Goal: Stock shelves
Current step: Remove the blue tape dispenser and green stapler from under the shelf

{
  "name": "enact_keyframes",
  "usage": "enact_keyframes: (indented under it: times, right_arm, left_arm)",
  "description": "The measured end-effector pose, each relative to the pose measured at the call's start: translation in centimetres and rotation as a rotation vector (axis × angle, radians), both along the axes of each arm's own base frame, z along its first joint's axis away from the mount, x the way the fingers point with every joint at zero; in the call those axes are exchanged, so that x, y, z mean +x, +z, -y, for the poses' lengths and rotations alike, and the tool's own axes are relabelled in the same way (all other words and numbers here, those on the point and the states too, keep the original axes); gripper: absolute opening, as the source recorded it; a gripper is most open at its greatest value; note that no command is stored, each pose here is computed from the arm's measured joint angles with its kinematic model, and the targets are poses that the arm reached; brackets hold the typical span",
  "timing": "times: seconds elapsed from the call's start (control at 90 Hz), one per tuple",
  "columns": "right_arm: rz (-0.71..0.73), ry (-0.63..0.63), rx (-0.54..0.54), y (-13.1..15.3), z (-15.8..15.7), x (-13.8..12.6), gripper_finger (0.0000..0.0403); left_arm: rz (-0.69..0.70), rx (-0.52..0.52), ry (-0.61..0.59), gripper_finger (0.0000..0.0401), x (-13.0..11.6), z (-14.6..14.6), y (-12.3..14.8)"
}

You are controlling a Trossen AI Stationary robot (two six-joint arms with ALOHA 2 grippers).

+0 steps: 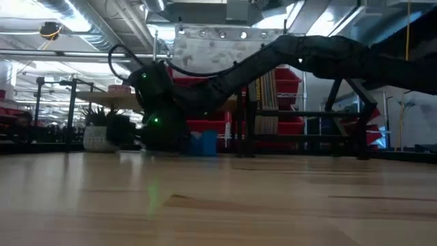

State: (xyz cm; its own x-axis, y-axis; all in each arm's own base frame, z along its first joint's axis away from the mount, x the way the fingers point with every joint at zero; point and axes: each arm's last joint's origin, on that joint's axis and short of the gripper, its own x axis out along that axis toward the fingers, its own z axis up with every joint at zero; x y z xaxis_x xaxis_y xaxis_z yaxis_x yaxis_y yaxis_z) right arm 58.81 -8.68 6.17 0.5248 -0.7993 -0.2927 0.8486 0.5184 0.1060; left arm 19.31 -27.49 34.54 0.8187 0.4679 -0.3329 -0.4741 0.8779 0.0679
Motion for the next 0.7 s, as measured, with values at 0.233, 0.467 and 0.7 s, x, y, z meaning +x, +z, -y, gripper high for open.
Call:
enact_keyframes:
  times: [0.233, 0.467, 0.7]
  right_arm:
    - [-0.063, -0.054, -0.029, 0.15, 0.17, -0.20, 0.0272]
    - [-0.077, -0.041, -0.032, 0.13, 0.31, -0.21, 0.0272]
    - [-0.144, -0.020, -0.062, 0.70, 0.43, -0.28, 0.0272]
  left_arm:
    - [0.000, 0.000, 0.000, 0.0139, 0.00, 0.00, -0.01]
    - [0.000, 0.000, -0.001, 0.0139, -0.03, 0.03, -0.01]
    - [0.000, 0.001, -0.001, 0.0139, -0.03, 0.03, -0.01]
